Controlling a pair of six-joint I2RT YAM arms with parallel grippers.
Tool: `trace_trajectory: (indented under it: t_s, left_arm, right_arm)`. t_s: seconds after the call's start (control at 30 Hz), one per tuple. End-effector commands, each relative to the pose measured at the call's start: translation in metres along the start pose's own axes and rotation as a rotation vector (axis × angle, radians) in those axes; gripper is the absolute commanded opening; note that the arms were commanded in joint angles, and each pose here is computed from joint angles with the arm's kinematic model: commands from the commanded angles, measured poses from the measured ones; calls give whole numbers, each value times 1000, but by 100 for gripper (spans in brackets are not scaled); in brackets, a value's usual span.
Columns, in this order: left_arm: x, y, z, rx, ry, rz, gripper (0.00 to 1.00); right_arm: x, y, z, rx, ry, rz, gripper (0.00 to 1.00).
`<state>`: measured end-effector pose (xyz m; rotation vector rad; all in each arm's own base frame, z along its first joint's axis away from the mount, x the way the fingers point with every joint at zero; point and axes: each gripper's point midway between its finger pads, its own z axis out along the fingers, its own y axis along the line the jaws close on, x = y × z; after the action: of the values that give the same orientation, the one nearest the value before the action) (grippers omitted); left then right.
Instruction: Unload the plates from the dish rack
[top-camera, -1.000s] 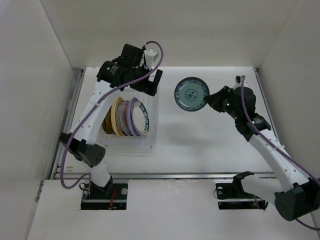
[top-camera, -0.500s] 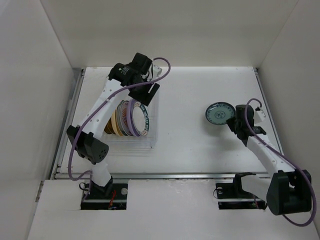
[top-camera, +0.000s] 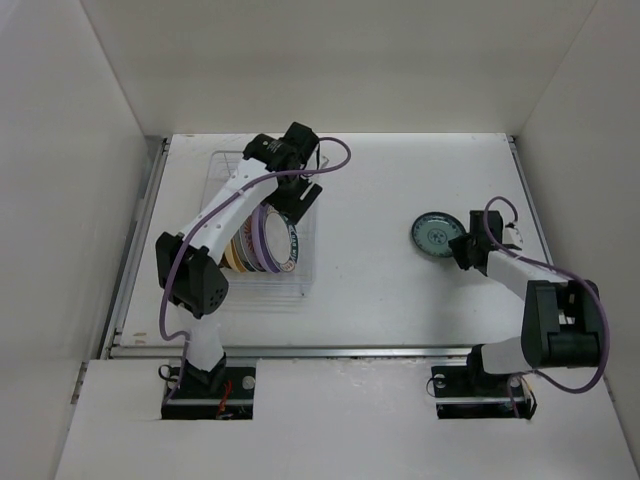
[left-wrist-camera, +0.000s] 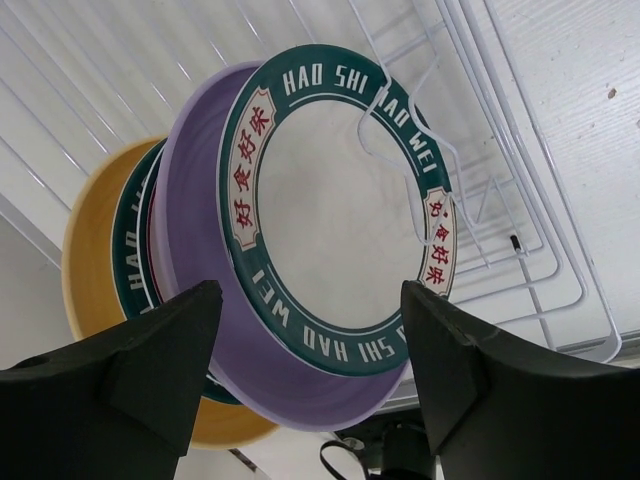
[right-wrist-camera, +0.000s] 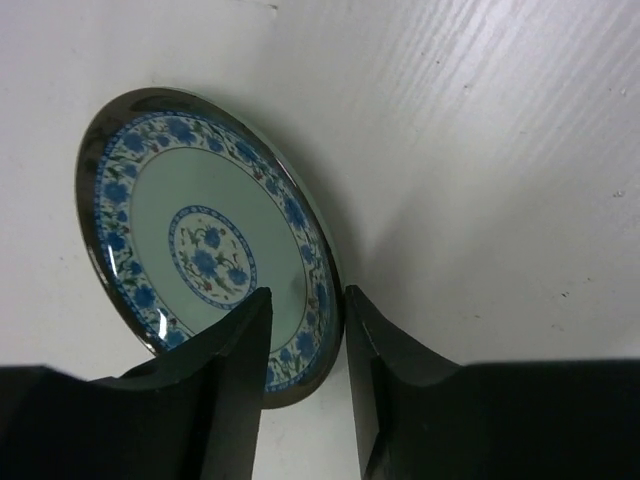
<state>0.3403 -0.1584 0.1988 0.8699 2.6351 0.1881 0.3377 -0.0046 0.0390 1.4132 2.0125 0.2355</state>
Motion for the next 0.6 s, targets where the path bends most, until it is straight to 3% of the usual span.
trace_trajectory:
  t_s: [0.0, 0.13, 0.17, 0.2, 0.5, 0.57]
  left_arm:
    - [13, 10, -4, -33, 44, 19, 70]
    - [18, 12, -2, -52, 77, 27, 66]
    - [22, 11, 3, -47, 108, 35, 66]
    - [25, 12, 5, -57, 129, 40, 66]
    - [33, 9, 26, -69, 232, 30, 67]
    - [34, 6, 29, -55, 247, 33, 57]
  right_arm:
    - [-4, 7, -1, -17, 3, 7, 41]
    - [-7, 12, -11, -35, 5, -2, 62]
    - [-11, 14, -14, -34, -12, -1, 81]
    - [-12, 13, -16, -34, -12, -1, 84]
    - [-29, 23, -52, -120, -77, -8, 88]
    - [-32, 25, -58, -137, -87, -17, 88]
